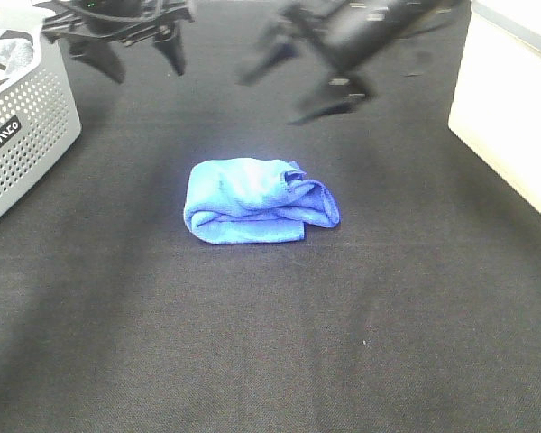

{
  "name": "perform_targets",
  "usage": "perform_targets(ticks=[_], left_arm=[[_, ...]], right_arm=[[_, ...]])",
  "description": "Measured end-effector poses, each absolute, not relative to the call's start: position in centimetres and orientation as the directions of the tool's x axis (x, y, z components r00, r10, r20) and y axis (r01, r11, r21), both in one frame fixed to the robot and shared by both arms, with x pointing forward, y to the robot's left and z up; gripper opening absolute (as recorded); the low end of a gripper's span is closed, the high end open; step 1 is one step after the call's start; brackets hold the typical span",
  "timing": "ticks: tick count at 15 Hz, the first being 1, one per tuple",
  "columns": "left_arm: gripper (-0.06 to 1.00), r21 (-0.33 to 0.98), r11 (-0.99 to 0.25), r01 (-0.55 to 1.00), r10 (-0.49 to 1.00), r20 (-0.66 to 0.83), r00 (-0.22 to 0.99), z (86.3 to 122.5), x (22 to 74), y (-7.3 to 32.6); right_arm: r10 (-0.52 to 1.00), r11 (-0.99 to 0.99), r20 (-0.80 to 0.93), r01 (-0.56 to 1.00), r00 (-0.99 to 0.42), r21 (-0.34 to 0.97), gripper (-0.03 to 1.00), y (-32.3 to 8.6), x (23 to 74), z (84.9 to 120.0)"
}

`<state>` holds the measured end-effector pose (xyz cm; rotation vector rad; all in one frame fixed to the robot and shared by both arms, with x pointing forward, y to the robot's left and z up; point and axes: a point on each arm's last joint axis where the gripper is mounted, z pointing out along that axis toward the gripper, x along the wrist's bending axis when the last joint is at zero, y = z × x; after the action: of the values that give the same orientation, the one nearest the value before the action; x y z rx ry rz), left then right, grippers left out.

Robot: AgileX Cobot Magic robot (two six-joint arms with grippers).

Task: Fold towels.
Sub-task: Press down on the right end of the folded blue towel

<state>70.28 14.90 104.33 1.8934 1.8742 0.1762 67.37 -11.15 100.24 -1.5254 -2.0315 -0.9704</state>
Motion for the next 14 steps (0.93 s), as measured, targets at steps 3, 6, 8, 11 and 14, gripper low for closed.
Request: perform_targets(ticks=[3, 6, 8, 11, 14], left_arm=[[0.74, 0.408, 0.042, 0.912, 0.972, -0.226, 0.056, 104.3, 70.3, 15.2], [0.74, 0.406, 0.045, 0.913, 0.971, -0.231, 0.055, 104.3, 70.3, 15.1], [0.74, 0.406, 0.045, 0.913, 0.971, -0.231, 0.055, 104.3, 70.3, 15.1], [0.74, 0.391, 0.042, 0.919, 0.972, -0.229, 0.053, 104.2, 70.2, 15.1], [0.74, 0.387, 0.041, 0.921, 0.972, -0.228, 0.052, 104.2, 70.1, 15.2]], right_arm=[[0.534, 0.188, 0.779, 0.945, -0.328, 0.269, 0.85, -7.1, 66.6, 98.3], [0.475, 0.208, 0.841, 0.962, -0.257, 0.177, 0.85, -6.0, 66.9, 93.1], [0.503, 0.226, 0.833, 0.965, -0.23, 0.131, 0.85, -6.3, 67.1, 90.3], [0.516, 0.234, 0.831, 0.967, -0.208, 0.097, 0.85, -8.3, 67.6, 89.5], [0.533, 0.2, 0.825, 0.975, -0.187, 0.092, 0.85, -10.8, 68.6, 89.4]])
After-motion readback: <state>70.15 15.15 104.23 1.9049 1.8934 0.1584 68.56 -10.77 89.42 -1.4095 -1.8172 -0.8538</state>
